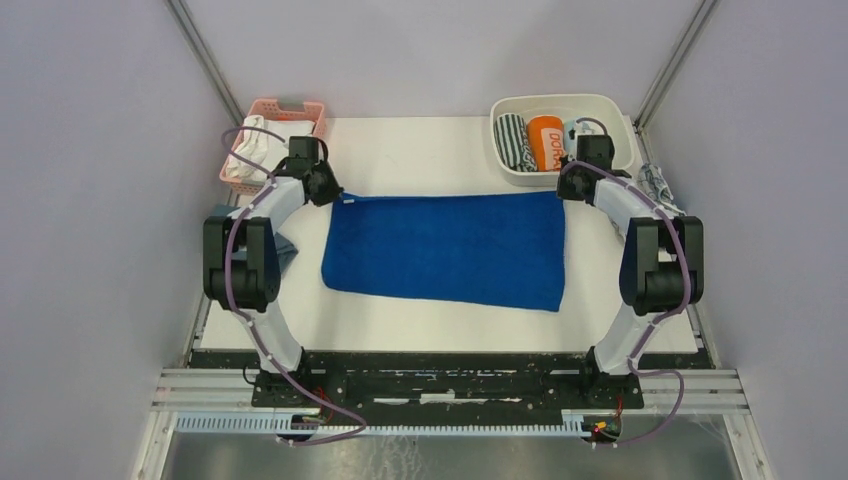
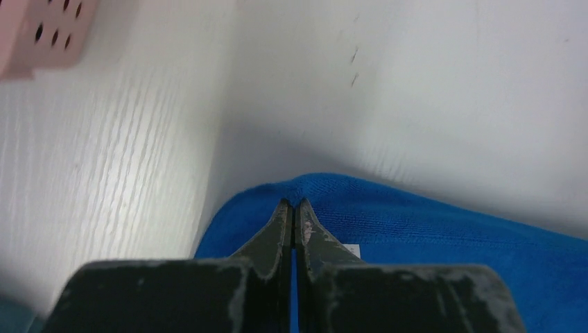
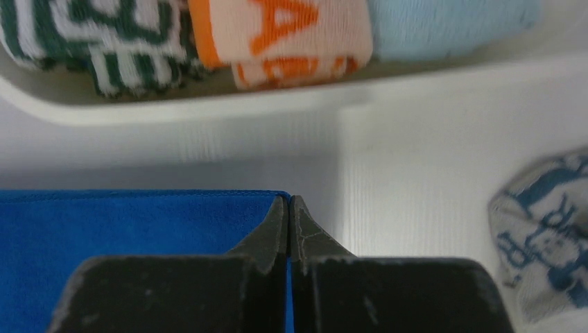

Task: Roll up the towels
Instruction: Flatten out the towel at the center of the board, then fold the towel at the center of the board.

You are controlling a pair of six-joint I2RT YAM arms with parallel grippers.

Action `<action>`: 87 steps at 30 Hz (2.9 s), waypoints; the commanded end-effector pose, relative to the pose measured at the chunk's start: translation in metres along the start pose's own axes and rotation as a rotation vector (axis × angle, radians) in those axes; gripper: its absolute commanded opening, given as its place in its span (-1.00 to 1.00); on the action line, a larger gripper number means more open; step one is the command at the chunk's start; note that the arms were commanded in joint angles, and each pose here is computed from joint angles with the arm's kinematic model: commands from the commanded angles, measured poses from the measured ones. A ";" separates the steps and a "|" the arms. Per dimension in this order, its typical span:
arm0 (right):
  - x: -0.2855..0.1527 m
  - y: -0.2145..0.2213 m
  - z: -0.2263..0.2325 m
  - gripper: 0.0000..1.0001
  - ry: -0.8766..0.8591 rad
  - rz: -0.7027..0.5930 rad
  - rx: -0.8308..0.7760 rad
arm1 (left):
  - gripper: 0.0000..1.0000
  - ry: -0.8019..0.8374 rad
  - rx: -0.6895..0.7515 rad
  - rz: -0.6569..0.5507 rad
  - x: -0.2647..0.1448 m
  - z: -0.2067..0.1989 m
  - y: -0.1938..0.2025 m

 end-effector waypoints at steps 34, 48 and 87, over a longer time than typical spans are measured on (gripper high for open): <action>-0.081 0.084 -0.021 -0.99 0.054 0.011 0.139 | -0.95 0.039 -0.252 -0.026 -0.080 0.038 0.088; -0.059 0.114 -0.027 -0.99 0.135 0.191 0.207 | -0.95 0.002 -0.370 0.088 -0.057 0.051 0.143; -0.082 0.115 -0.029 -1.00 0.197 0.265 0.275 | -0.95 -0.079 -0.333 0.066 -0.074 0.059 0.145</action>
Point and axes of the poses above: each gripper's point midway between its finger pads, its own x axis out along the fingers, its own z axis along the line the jaws close on, y = z × x, the point moved 8 cm from there along -x, back along the fingers, and after that the axes turned 7 degrees about x, right-handed, at the moved point
